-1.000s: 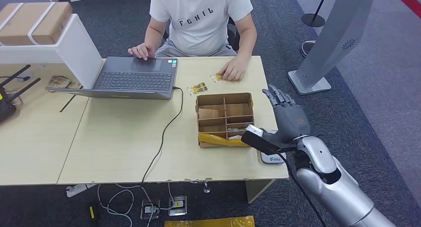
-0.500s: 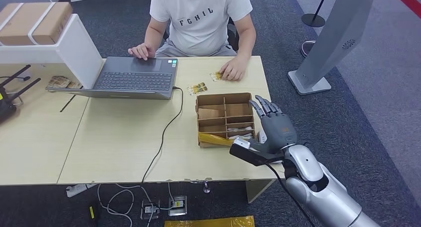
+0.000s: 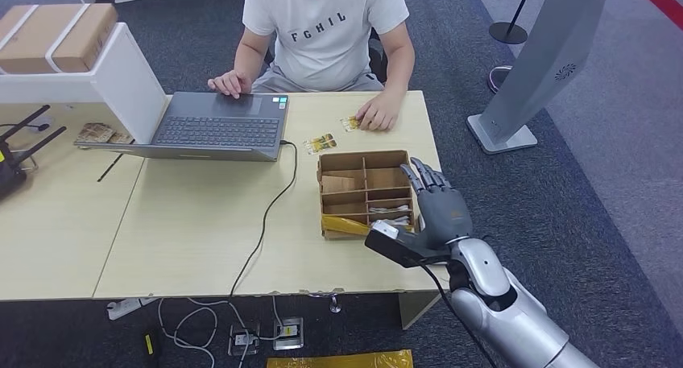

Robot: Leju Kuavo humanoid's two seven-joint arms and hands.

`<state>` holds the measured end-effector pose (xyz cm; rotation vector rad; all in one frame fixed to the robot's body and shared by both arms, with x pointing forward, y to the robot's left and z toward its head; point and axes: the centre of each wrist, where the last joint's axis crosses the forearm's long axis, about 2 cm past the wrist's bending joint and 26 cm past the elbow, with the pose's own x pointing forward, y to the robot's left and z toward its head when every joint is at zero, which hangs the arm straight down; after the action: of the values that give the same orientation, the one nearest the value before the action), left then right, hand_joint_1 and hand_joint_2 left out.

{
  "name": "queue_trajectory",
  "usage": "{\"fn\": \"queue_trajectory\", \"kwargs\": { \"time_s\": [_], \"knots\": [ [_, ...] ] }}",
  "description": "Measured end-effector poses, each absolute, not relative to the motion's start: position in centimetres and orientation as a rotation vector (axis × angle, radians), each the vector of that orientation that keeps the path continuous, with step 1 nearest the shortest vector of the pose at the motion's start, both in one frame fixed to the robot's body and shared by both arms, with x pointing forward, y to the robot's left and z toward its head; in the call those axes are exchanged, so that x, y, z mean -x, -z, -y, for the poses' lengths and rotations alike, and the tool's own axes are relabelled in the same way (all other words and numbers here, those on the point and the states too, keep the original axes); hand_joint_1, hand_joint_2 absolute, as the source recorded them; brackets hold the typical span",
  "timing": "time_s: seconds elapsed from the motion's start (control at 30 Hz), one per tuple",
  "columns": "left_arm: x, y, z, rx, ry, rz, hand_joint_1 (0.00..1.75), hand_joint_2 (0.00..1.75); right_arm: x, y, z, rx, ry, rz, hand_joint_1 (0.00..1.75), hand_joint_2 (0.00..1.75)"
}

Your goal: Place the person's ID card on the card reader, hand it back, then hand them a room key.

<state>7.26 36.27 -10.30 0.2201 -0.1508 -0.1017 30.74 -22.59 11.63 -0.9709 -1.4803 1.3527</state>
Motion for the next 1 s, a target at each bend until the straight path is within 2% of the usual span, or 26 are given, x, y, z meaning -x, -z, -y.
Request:
{"fn": "queue_trajectory", "kwargs": {
  "time_s": [1.0],
  "knots": [
    [-7.3,10.3,-36.1,-0.215,0.095,0.154,0.00,0.00,-31.0,-9.0,21.3,0.992,-1.394,1.442,0.00,1.75]
  ]
}}
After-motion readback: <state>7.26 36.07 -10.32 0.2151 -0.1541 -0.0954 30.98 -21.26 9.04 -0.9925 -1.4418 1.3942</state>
